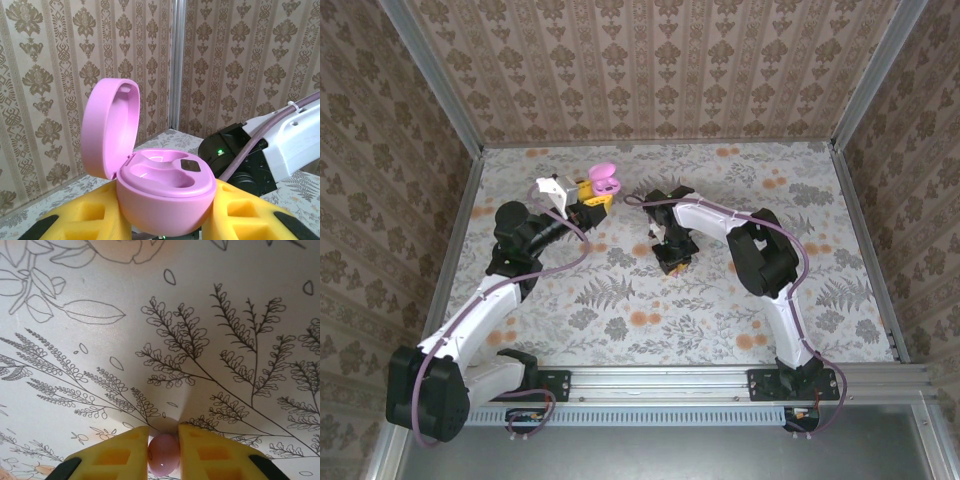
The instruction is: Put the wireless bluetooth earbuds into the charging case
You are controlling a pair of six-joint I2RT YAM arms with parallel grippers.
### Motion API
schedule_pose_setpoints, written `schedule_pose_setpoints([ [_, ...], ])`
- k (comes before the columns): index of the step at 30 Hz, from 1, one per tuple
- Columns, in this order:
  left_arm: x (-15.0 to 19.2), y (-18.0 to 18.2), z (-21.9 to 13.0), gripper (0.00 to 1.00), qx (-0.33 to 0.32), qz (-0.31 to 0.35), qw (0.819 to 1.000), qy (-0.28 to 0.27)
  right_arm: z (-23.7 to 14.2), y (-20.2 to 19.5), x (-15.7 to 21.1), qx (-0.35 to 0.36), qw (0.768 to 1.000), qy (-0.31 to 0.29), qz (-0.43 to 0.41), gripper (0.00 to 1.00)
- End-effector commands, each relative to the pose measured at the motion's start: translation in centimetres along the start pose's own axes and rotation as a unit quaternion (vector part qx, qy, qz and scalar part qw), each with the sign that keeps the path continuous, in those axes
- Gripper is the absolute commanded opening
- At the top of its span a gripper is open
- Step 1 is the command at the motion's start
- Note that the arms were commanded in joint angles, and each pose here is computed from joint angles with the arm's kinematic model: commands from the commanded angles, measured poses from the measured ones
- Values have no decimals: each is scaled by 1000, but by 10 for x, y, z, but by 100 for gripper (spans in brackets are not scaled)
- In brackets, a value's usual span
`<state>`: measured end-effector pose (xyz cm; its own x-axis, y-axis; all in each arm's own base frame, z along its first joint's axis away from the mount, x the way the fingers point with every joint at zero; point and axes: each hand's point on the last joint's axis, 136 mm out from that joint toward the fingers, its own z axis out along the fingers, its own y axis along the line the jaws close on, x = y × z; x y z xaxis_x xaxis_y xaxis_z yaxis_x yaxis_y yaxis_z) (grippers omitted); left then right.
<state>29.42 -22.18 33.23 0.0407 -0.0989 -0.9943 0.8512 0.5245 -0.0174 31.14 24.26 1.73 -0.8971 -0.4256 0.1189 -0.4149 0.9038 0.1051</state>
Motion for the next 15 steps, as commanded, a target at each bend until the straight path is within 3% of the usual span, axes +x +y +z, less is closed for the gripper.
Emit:
schedule_pose_setpoints([
  [1, -6, 0, -1, 29, 3, 11, 1000, -7, -14, 6, 11, -17, 1000, -1, 13, 21],
  [5, -5, 1, 0, 29, 2, 10, 1000, -6, -56, 36, -3, -173, 982, -60, 39, 21],
  [8, -5, 2, 0, 29, 1, 6, 1000, -3, -103, 64, -10, -327, 939, -101, 41, 21],
  [15, -8, 10, -6, 29, -5, 8, 1000, -8, -174, 82, -15, -533, 836, -123, 38, 21],
])
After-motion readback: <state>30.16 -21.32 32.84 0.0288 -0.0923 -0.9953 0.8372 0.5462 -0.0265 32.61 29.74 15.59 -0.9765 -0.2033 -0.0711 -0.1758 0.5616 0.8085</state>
